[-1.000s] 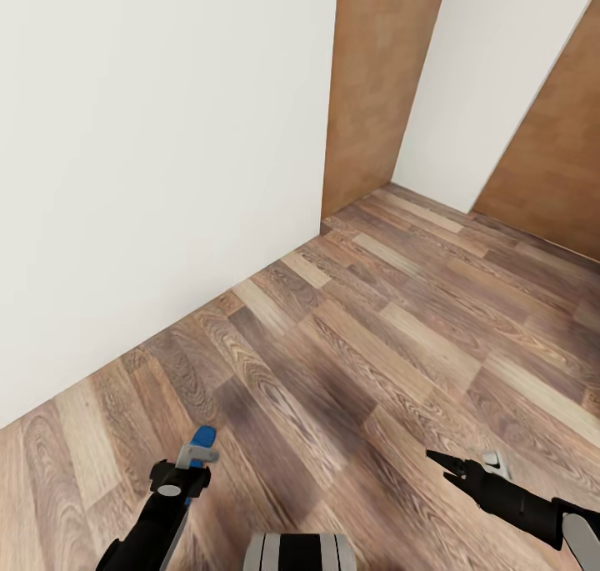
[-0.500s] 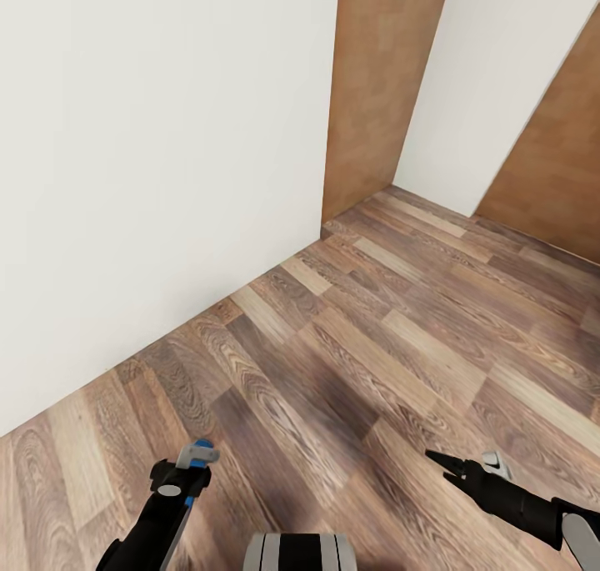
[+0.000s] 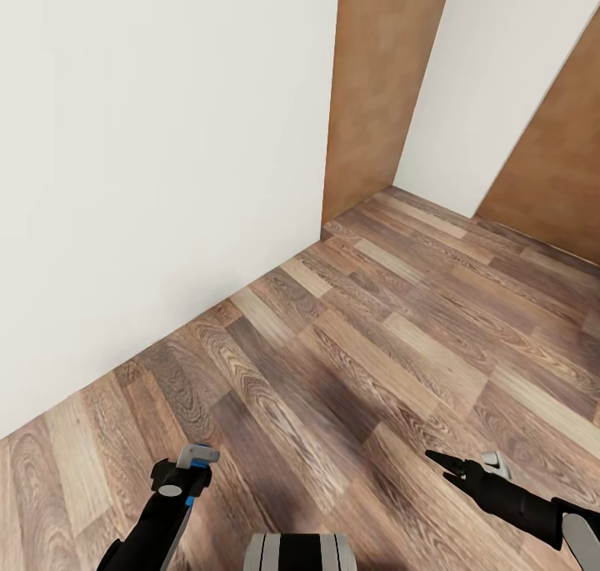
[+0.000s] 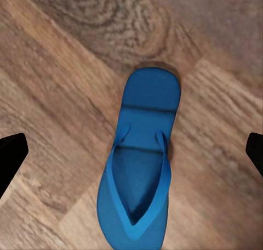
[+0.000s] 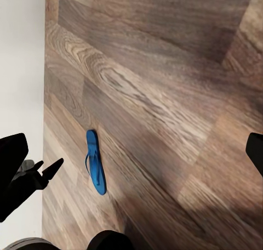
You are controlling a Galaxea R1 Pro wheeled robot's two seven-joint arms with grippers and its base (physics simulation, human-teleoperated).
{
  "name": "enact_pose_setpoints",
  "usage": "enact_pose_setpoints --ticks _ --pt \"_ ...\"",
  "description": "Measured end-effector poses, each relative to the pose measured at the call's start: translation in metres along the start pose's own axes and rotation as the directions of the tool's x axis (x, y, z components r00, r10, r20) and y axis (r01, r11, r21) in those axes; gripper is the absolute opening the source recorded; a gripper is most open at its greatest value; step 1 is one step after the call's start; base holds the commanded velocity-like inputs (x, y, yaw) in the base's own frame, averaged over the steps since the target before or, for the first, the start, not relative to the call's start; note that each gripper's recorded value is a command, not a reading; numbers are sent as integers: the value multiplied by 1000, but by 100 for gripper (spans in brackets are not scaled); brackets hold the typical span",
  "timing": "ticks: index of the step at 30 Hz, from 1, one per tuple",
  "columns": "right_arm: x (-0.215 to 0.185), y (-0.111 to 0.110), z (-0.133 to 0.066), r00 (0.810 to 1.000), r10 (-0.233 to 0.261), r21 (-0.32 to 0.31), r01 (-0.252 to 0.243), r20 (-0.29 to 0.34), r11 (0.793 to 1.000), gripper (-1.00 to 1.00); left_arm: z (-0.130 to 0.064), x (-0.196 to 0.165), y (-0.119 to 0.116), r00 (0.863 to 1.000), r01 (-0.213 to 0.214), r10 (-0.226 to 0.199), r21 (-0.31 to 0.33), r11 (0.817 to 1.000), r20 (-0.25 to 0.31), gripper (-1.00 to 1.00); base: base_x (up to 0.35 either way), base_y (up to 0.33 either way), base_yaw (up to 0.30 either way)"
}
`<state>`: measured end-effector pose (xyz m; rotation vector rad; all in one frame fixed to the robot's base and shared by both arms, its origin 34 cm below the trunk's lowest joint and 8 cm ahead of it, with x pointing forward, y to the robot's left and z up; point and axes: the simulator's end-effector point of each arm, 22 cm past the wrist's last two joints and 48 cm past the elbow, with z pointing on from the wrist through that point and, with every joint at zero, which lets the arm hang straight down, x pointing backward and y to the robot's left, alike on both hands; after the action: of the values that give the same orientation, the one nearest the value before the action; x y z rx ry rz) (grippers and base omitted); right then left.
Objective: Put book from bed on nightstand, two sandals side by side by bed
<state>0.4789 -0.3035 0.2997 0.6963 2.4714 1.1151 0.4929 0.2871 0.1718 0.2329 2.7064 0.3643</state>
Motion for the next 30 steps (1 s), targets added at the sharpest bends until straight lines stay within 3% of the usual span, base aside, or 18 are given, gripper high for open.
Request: enact_pose_setpoints --ticks 30 --pt "24 -37 17 996 69 40 -67 -64 997 100 26 53 -20 994 -22 25 28 999 -108 100 0 0 0"
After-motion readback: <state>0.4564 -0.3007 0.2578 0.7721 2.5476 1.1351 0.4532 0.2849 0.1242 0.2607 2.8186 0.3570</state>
